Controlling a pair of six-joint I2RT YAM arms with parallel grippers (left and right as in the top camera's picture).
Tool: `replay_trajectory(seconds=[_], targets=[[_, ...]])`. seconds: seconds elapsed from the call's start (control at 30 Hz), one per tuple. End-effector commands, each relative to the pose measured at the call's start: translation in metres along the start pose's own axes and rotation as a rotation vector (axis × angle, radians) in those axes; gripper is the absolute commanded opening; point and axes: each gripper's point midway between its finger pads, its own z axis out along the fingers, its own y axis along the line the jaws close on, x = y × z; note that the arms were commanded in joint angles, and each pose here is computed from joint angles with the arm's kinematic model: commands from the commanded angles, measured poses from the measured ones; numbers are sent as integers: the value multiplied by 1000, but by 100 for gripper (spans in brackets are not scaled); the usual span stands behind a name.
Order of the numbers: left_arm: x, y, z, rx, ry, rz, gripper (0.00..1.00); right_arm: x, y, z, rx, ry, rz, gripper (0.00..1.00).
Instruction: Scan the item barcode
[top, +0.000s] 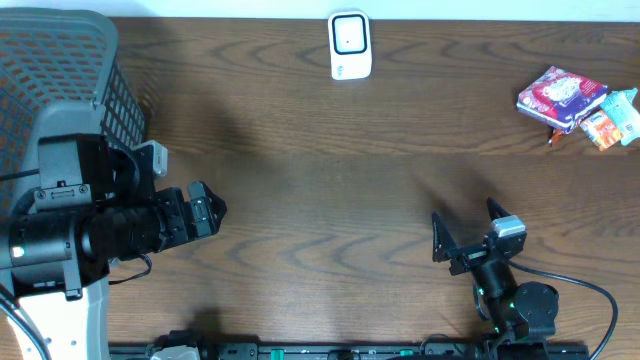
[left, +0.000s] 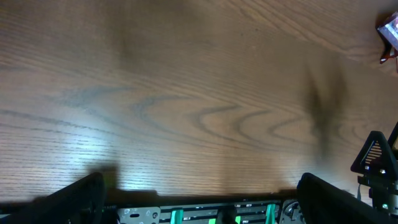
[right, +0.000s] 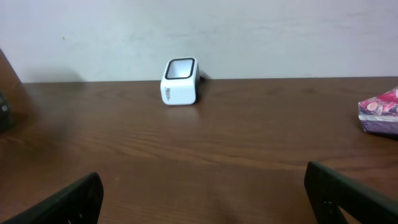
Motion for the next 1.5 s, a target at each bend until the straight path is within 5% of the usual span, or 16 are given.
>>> replay_trajectory(seconds=[0.0, 0.2, 0.63, 1.47], targets=[[1, 0, 0, 3, 4, 0, 98, 0, -1, 0, 6, -6, -18, 99], [1, 0, 0, 3, 4, 0, 98, 0, -11, -1, 69, 0, -146, 99], [1, 0, 0, 3, 4, 0, 98, 0, -35, -5, 209, -1, -96, 99], [1, 0, 0, 3, 4, 0, 98, -1, -33, -4, 196, -4, -100, 99]])
